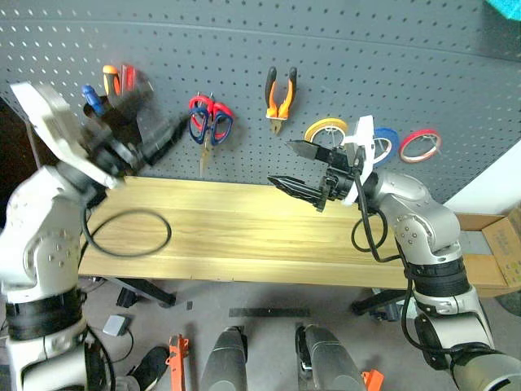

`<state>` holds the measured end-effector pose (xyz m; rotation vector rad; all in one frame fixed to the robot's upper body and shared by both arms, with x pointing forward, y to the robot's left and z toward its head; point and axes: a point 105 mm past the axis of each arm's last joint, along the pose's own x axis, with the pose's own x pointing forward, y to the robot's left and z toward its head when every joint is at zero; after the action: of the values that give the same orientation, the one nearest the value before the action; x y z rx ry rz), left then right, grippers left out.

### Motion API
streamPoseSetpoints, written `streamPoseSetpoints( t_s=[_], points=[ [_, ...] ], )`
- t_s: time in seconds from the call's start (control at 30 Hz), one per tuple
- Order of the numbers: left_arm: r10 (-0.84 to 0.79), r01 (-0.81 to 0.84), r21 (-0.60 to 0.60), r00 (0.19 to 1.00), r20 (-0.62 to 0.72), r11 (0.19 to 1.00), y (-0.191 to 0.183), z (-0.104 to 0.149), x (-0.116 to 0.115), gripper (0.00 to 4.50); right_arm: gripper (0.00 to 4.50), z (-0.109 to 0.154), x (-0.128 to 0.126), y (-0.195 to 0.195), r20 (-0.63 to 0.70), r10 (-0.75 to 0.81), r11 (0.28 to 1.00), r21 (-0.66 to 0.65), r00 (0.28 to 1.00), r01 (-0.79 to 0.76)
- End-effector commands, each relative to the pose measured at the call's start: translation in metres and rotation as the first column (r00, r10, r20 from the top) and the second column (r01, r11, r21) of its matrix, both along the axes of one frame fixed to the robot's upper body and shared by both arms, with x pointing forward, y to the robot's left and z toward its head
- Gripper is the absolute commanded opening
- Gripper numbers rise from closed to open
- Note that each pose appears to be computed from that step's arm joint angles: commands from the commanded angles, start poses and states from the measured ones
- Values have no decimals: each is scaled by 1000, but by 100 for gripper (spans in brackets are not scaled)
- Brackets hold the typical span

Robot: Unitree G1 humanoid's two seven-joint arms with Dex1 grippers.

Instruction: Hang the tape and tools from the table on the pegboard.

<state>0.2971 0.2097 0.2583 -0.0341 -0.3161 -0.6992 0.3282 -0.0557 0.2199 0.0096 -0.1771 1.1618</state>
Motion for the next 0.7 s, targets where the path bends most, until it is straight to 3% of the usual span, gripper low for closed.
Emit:
streamPoseSetpoints(
  t_s=[0.03,0.2,0.33,0.57,0.7],
  points=[
    [64,-65,-32,997,-39,997,6,-15,-6,447,450,-6,16,-21,-1,-136,989,51,991,136],
    [258,-268,-52,954,-151,962,22,-69,16,447,450,-40,45,-53,-84,-362,927,75,928,368],
    [400,-411,-5,890,-220,911,29,-111,33,447,450,-63,59,-87,-129,-537,831,86,833,549],
    [412,-424,-2,882,-228,906,26,-131,39,447,450,-94,61,-130,-139,-637,765,0,758,644],
    [542,-549,50,800,-258,834,56,-150,49,447,450,-116,59,-144,-162,-678,731,-47,717,681]
  ],
)
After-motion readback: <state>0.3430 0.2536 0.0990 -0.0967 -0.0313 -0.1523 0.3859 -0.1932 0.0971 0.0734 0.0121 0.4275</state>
